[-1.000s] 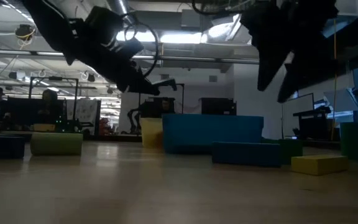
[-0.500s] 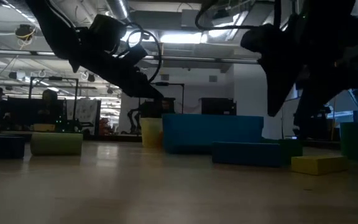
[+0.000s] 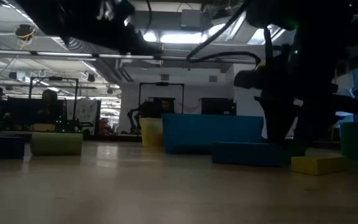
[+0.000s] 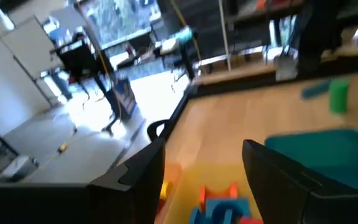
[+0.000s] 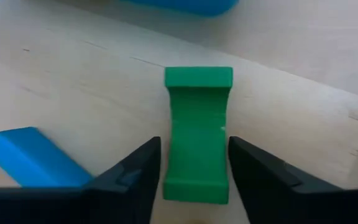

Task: Sort blocks by size
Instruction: Put the green arch block into the yellow bin

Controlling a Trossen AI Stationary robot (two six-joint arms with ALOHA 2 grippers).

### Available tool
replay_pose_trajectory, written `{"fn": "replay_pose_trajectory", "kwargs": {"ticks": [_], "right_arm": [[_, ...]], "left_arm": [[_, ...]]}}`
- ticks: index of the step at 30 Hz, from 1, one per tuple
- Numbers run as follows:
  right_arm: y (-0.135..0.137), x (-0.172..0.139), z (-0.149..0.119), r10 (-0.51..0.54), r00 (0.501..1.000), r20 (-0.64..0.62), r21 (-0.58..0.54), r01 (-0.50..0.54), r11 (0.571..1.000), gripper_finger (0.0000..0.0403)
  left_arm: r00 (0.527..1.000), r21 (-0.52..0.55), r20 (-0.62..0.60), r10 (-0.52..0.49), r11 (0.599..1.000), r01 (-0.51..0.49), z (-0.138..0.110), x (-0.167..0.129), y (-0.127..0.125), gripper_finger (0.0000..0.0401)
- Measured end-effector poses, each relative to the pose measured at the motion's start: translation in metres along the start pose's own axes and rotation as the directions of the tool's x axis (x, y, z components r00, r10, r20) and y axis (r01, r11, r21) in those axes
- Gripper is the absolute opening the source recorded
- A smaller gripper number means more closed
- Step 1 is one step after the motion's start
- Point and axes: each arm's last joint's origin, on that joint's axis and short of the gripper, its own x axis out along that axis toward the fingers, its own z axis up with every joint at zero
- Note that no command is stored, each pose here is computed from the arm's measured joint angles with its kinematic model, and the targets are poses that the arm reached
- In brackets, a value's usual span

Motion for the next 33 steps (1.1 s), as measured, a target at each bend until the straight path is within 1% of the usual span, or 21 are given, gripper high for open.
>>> {"fn": "replay_pose_trajectory", "kwargs": {"ticks": [4, 7, 11, 14, 19, 21, 24, 26, 28, 31, 33], "right_arm": [[0.000, 0.006, -0.002, -0.019, 1.000, -0.008, -0.007, 0.018, 1.000, 0.0136], [0.001, 0.006, -0.002, -0.017, 1.000, -0.015, -0.034, 0.017, 0.999, 0.0134], [0.003, 0.005, -0.002, -0.014, 1.000, -0.026, -0.082, 0.012, 0.997, 0.0134], [0.010, 0.000, -0.003, 0.006, 0.998, -0.062, -0.132, -0.014, 0.991, 0.0134], [0.026, -0.018, -0.002, 0.042, 0.986, -0.161, -0.251, -0.082, 0.965, 0.0134], [0.032, -0.028, -0.001, 0.039, 0.978, -0.206, -0.295, -0.100, 0.950, 0.0134], [0.040, -0.047, 0.003, 0.006, 0.974, -0.228, -0.353, -0.088, 0.931, 0.0136], [0.044, -0.062, 0.007, -0.015, 0.976, -0.217, -0.394, -0.073, 0.916, 0.0136], [0.048, -0.075, 0.012, -0.019, 0.986, -0.163, -0.433, -0.054, 0.900, 0.0136], [0.056, -0.093, 0.021, 0.014, 0.999, -0.032, -0.504, -0.028, 0.863, 0.0136], [0.062, -0.102, 0.028, 0.053, 0.997, 0.061, -0.551, -0.010, 0.834, 0.0137]], "left_arm": [[0.997, -0.048, 0.070, -0.021, 0.999, 0.024, 0.021, -0.022, -0.001, 0.0198], [0.994, -0.102, 0.103, -0.041, 0.993, 0.052, 0.033, -0.040, -0.001, 0.0198], [0.992, -0.141, 0.098, -0.079, 0.986, 0.093, 0.040, -0.062, 0.000, 0.0198], [0.992, -0.158, 0.057, -0.116, 0.980, 0.123, 0.040, -0.077, -0.001, 0.0198], [0.978, -0.211, -0.077, -0.195, 0.962, 0.175, 0.029, -0.094, -0.007, 0.0198], [0.965, -0.236, -0.135, -0.226, 0.953, 0.190, 0.024, -0.097, -0.010, 0.0198], [0.939, -0.276, -0.216, -0.266, 0.939, 0.203, 0.017, -0.099, -0.016, 0.0198], [0.923, -0.301, -0.254, -0.288, 0.931, 0.208, 0.013, -0.099, -0.020, 0.0198], [0.908, -0.324, -0.281, -0.311, 0.921, 0.215, 0.009, -0.100, -0.025, 0.0198], [0.878, -0.362, -0.305, -0.368, 0.898, 0.251, 0.007, -0.101, -0.032, 0.0198], [0.859, -0.394, -0.304, -0.412, 0.875, 0.280, 0.007, -0.102, -0.037, 0.0198]]}}
